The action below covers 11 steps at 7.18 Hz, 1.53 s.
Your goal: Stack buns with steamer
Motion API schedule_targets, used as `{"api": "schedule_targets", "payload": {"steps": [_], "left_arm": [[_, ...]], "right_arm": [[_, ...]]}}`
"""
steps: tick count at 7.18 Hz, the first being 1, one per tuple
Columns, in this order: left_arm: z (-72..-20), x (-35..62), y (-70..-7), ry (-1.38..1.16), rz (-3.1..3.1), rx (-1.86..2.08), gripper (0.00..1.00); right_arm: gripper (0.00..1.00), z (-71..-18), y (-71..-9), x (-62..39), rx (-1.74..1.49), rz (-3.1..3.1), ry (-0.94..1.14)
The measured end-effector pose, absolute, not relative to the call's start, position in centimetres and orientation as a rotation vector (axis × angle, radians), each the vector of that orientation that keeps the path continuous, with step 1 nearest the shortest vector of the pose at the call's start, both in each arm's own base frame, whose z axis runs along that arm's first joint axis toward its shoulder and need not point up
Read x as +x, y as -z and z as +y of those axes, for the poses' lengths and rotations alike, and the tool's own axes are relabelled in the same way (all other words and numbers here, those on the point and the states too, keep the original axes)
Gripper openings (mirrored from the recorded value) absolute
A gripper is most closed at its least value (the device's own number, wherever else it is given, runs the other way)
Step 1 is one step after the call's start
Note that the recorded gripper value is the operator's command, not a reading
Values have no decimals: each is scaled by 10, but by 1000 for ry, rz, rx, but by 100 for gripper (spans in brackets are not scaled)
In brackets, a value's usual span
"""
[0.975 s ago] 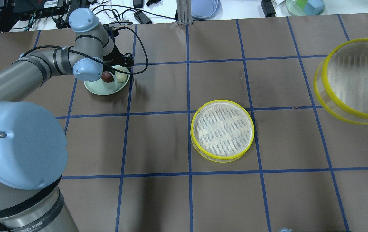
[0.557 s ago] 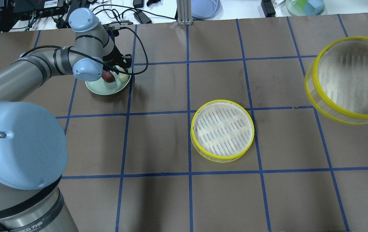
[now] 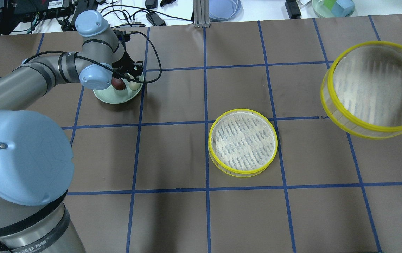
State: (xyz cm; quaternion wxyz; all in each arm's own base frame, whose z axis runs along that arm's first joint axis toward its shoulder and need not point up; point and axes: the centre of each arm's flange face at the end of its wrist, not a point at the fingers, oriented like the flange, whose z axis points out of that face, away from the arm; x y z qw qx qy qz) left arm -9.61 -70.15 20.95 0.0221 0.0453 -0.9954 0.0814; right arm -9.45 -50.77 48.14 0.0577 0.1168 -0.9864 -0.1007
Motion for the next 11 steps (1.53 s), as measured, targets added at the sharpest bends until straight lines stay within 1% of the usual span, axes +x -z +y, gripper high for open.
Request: {"api": "schedule_targets", "payload": {"steps": [3, 5, 7, 9, 11], "left_arm": [[-690, -97, -246, -222, -3086, 146, 0], [-670, -133, -281, -178, -3080, 172, 0], [-634, -211, -317, -151, -3061, 262, 0], [-585, -295, -341, -128, -3026, 369, 0], [-521, -384, -335, -47, -2977, 503, 0]], "right_arm": [[0, -506, -478, -89, 367, -2992, 333], [0, -506, -478, -88, 369, -2995, 334], [0, -506, -478, -88, 369, -2996, 333], [0, -506, -478, -88, 369, -2994, 335], [0, -506, -477, -89, 370, -2992, 339]]}}
